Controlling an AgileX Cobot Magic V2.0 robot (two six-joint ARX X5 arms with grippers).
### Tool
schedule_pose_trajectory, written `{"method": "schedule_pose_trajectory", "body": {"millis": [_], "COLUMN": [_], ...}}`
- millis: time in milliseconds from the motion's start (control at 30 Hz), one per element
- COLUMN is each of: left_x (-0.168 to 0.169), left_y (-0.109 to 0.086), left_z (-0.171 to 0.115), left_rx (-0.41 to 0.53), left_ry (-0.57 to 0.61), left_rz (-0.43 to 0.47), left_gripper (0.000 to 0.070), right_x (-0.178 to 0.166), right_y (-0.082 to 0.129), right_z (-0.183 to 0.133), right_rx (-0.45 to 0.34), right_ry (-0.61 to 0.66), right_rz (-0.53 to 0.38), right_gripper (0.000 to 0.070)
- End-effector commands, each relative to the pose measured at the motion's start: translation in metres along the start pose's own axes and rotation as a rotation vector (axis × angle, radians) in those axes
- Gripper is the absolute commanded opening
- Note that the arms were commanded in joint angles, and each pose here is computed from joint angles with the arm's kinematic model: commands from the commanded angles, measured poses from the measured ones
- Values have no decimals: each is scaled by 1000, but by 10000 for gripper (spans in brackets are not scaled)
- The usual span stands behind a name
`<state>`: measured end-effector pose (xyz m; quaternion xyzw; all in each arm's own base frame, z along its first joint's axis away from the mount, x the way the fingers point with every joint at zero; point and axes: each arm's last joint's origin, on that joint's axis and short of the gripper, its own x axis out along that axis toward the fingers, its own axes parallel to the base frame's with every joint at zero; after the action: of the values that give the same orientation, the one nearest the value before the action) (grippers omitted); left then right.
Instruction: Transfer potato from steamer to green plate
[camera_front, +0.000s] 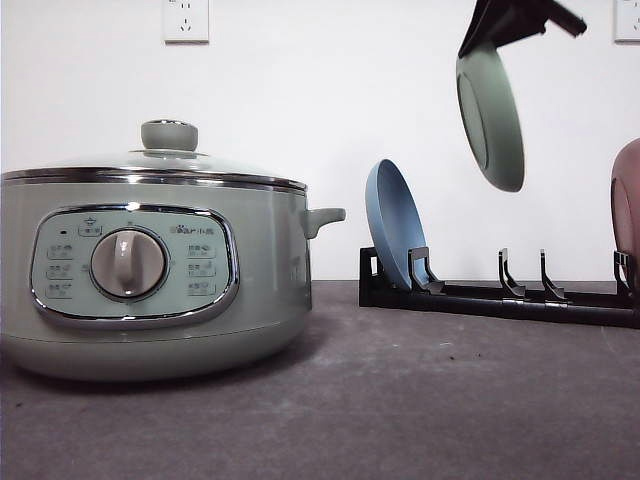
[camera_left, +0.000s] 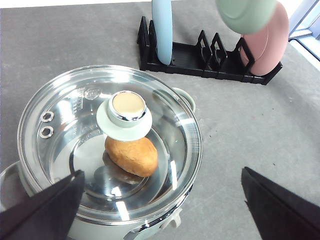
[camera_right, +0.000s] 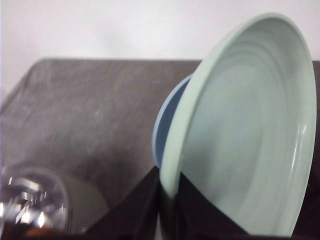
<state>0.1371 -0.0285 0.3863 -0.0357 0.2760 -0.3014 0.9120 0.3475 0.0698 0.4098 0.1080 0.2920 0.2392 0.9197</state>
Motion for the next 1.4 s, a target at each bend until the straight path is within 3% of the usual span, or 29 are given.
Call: {"method": "schedule_pose_trajectory", "body": {"millis": [0, 167, 367, 733, 967, 1367], "left_x": [-3, -3, -3, -3, -3, -3], "left_y": [-2, -2, -2, -2, -2, -2], "left_z": [6, 6, 6, 6, 6, 6], "left_rx": [22, 22, 22, 25, 25, 24], "left_ry": [-25, -25, -25, -25, -25, -25], "left_rz": [-3, -3, -3, -3, -3, -3], "left_gripper": [637, 637, 637, 637, 637, 637], "right_x": [-12, -32, -45, -32, -15, 9], "right_y": [15, 48, 85, 140, 157, 163], "right_z": [5, -9, -38, -110, -165, -248], "right_rx": [-111, -245, -391, -644, -766, -841], "right_ry": [-22, 55, 244, 519, 635, 712], "right_rz": [2, -58, -106, -184, -225, -180], "right_gripper": [7, 7, 6, 5, 6, 5]}}
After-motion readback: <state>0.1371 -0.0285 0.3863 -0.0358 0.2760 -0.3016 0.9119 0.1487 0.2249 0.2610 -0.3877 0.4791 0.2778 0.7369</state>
